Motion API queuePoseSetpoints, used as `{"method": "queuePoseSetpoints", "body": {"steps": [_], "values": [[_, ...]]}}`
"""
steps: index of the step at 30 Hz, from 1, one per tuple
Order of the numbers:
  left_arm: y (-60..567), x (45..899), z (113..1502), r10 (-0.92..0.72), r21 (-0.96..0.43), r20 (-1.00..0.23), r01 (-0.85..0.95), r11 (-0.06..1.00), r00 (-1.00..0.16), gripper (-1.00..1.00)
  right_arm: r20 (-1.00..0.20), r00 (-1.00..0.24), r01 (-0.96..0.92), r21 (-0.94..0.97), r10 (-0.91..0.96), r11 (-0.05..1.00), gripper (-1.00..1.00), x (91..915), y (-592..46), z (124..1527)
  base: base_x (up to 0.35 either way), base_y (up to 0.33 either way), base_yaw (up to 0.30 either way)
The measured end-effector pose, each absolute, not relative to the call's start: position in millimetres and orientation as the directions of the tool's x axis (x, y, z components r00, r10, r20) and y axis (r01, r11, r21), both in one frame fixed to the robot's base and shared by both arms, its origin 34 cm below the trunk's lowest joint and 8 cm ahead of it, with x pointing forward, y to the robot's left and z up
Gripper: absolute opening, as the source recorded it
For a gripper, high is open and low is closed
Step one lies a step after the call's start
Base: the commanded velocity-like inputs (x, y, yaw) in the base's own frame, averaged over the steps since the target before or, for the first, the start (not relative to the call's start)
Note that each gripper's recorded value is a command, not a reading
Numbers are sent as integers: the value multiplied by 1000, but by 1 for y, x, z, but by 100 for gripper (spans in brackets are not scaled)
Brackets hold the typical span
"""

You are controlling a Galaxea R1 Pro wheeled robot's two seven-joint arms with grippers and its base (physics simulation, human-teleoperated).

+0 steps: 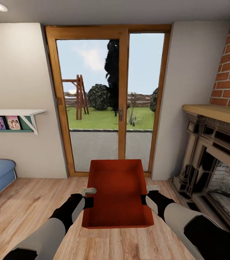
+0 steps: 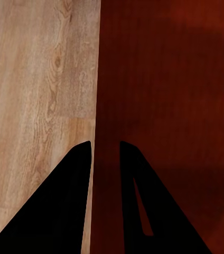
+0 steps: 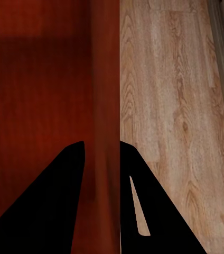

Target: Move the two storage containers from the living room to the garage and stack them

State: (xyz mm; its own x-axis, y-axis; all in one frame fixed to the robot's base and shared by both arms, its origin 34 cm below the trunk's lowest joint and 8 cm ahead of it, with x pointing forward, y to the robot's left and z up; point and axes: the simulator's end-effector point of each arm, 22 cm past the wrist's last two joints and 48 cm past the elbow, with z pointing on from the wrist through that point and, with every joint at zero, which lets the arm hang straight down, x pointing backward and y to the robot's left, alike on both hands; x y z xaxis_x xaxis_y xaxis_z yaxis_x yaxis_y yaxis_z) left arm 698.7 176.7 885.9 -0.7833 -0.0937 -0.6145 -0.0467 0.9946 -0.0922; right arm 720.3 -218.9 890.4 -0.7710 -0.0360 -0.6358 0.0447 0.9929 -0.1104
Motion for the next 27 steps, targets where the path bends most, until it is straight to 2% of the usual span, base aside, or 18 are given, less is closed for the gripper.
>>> {"method": "queuePoseSetpoints", "body": {"steps": [21,27], "values": [[176,699,886,-94,-93,-615,-46,995,-783,-100,-636,-771,44,-109,-35,993,-100,720,-219,890,0,0,0],[176,699,886,-94,-93,-614,-47,995,-783,-100,-636,-771,43,-109,-36,993,-100,720,-219,890,0,0,206]]}}
